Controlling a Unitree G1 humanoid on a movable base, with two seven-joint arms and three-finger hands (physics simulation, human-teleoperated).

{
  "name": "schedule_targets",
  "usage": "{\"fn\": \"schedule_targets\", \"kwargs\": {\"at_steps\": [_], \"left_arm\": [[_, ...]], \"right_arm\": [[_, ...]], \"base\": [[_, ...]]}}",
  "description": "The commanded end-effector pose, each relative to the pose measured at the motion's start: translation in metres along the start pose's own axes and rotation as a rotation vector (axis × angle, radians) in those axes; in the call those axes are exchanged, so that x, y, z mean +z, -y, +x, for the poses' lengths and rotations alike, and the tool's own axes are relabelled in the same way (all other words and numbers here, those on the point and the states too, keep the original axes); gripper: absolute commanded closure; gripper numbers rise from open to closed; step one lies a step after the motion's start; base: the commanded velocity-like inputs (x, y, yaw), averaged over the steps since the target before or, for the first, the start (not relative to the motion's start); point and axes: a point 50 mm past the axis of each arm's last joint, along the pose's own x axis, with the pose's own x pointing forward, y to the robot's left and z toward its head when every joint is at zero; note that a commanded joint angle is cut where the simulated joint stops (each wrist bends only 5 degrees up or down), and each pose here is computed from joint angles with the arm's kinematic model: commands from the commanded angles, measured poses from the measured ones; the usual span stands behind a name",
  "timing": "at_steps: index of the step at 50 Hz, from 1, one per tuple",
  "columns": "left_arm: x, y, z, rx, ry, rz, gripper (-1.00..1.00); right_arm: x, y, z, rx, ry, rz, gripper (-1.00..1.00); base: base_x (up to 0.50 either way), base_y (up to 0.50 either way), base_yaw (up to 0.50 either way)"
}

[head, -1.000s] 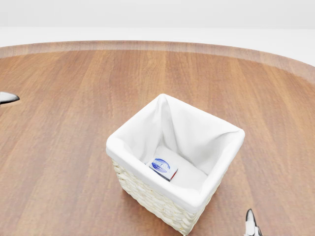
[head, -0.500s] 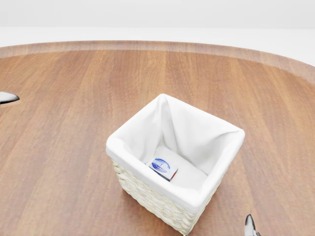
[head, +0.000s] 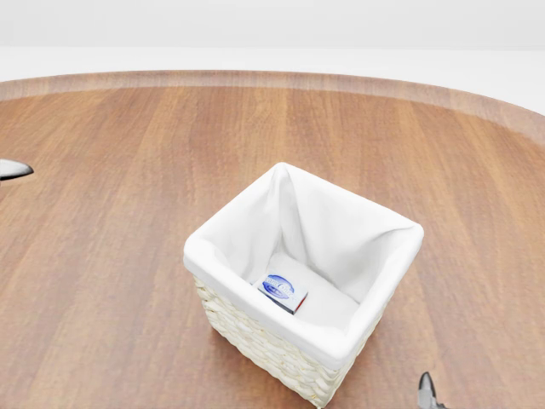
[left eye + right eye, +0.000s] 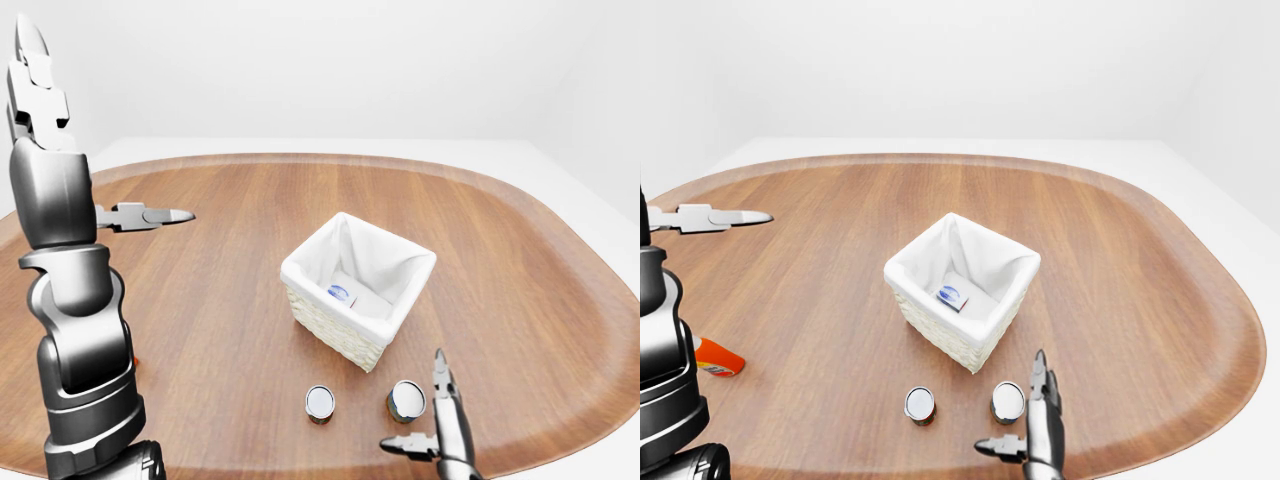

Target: Pick up the alphabet soup and the cream cheese box, and put them in the basket.

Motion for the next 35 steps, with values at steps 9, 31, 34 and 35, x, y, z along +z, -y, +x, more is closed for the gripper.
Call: {"fn": "schedule_targets", "kwargs": {"at_steps": [9, 31, 34, 35], "left_arm": [[0.001, 0.0, 0.0, 0.001, 0.003, -0.001, -1.0], [0.0, 0.0, 0.001, 0.0, 0.0, -0.002, -1.0], [0.001, 0.0, 0.001, 0.001, 0.003, -0.002, -1.0], [0.001, 0.0, 0.001, 0.001, 0.004, -0.001, -1.0]], "right_arm": [[-0.008, -0.008, 0.008, 0.013, -0.036, -0.027, -1.0], [-0.021, -0.013, 0.02, 0.02, -0.105, -0.048, -1.0], [-0.023, -0.014, 0.022, 0.021, -0.114, -0.047, -1.0], [-0.025, -0.014, 0.023, 0.02, -0.123, -0.053, -1.0]], "base": [[0.0, 0.0, 0.0], [0.0, 0.0, 0.0], [0.0, 0.0, 0.0], [0.0, 0.0, 0.0]]}}
